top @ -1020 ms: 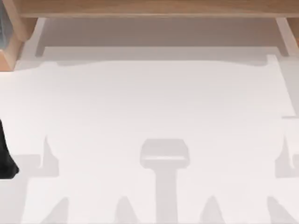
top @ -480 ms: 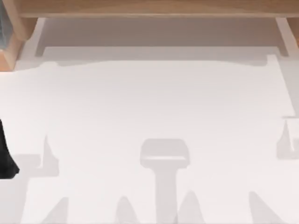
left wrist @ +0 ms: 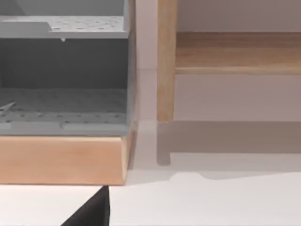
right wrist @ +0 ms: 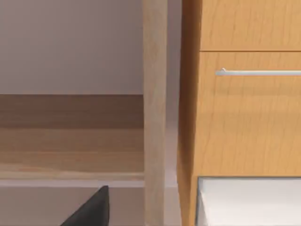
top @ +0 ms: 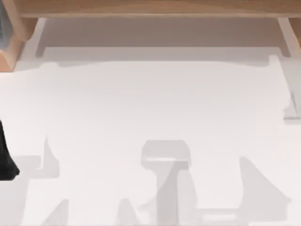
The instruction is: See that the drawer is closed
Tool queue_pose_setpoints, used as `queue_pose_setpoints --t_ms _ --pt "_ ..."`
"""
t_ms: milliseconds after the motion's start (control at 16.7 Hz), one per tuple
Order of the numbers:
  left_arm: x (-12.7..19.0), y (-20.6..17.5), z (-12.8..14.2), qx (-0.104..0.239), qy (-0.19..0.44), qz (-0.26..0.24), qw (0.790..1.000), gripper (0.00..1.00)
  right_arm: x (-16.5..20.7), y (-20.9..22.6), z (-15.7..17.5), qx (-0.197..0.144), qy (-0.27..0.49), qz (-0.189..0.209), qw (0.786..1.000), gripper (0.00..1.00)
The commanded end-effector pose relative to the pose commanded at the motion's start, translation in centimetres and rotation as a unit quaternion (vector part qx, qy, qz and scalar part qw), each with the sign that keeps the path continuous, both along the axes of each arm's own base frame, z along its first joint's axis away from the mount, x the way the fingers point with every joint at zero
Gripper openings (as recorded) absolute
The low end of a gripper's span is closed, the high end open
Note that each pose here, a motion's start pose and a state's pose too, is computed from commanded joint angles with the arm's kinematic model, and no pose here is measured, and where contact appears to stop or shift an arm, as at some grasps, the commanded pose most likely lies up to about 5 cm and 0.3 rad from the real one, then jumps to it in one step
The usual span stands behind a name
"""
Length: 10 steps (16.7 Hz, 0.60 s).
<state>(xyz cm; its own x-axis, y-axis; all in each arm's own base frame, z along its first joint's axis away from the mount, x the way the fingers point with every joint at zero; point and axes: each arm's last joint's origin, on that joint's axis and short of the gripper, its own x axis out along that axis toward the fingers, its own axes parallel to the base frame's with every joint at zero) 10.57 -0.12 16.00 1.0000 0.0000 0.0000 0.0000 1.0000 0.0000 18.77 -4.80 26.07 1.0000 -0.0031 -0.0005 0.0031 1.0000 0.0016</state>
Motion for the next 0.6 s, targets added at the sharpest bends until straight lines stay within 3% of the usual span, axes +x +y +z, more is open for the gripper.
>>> queue_pose_setpoints --t_ms 600 --pt "0.0 0.0 0.0 0.000 0.000 0.000 1.000 1.00 1.7 -1.2 0.4 -0.005 0.001 0.001 1.000 1.00"
